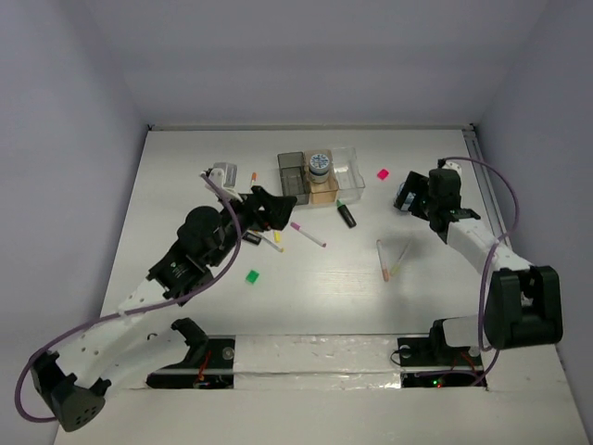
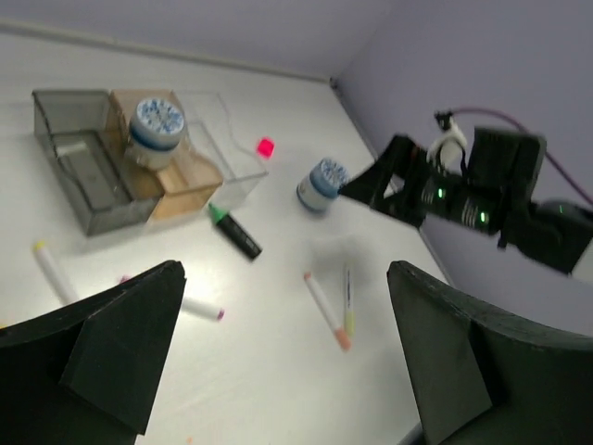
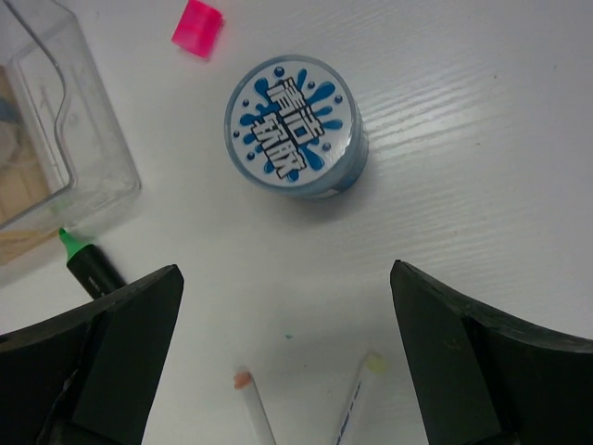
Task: Sort the stationery into containers
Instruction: Pick up the stationery from the center of the board.
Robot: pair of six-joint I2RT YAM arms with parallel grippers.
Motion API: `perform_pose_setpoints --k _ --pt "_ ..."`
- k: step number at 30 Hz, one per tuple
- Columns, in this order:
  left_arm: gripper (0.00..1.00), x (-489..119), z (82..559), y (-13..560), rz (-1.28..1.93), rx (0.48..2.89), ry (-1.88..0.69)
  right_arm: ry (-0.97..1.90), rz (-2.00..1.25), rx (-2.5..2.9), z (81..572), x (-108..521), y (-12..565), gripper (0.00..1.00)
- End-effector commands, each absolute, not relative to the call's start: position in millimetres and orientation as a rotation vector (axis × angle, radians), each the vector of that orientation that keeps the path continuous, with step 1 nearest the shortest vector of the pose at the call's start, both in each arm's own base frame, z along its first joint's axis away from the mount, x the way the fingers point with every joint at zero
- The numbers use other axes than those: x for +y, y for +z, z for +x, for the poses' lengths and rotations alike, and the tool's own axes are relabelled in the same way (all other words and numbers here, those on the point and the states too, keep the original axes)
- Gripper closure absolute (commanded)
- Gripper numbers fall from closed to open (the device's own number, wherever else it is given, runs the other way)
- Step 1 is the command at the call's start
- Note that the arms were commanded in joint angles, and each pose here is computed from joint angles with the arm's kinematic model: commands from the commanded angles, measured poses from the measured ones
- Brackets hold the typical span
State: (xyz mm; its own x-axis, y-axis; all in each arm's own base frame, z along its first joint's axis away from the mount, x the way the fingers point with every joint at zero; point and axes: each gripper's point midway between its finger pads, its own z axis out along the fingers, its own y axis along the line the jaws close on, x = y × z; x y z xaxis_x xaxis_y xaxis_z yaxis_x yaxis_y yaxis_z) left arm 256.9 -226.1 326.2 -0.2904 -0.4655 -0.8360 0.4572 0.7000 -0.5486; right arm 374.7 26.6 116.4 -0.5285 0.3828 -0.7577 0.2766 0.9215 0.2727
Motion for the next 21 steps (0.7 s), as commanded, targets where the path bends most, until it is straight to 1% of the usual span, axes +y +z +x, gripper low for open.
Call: perform_pose_setpoints --k 1,4,5,7,8,10,11,14,17,21 --pt "0.11 -205 222 320 0.029 1.673 -0.915 0.108 0.431 2.102 408 25 140 0.00" --pt "0.08 -188 209 310 0.088 1.713 -0.837 0.110 0.410 2.103 420 27 139 0.00" --pt "0.07 -181 203 320 0.105 1.687 -0.831 0.101 0.398 2.125 426 28 133 0.00" --pt "0.05 -174 197 315 0.175 1.696 -0.772 0.067 0.403 2.159 433 25 126 0.00" --pt "0.05 -171 197 316 0.191 1.694 -0.753 0.025 0.413 2.203 433 21 111 0.00" --pt "0.03 -166 197 311 0.231 1.691 -0.697 0.002 0.414 2.208 440 19 108 0.00" --pt "0.03 -165 199 303 0.238 1.700 -0.674 -0.017 0.419 2.232 441 17 97 0.00" --pt "0.03 -162 204 288 0.239 1.698 -0.635 -0.028 0.421 2.247 446 17 90 0.03" --pt "0.02 -162 205 290 0.264 1.691 -0.618 -0.056 0.424 2.240 452 13 87 0.09" --pt "0.02 -165 203 287 0.280 1.693 -0.629 -0.100 0.417 2.233 459 8 88 0.10"
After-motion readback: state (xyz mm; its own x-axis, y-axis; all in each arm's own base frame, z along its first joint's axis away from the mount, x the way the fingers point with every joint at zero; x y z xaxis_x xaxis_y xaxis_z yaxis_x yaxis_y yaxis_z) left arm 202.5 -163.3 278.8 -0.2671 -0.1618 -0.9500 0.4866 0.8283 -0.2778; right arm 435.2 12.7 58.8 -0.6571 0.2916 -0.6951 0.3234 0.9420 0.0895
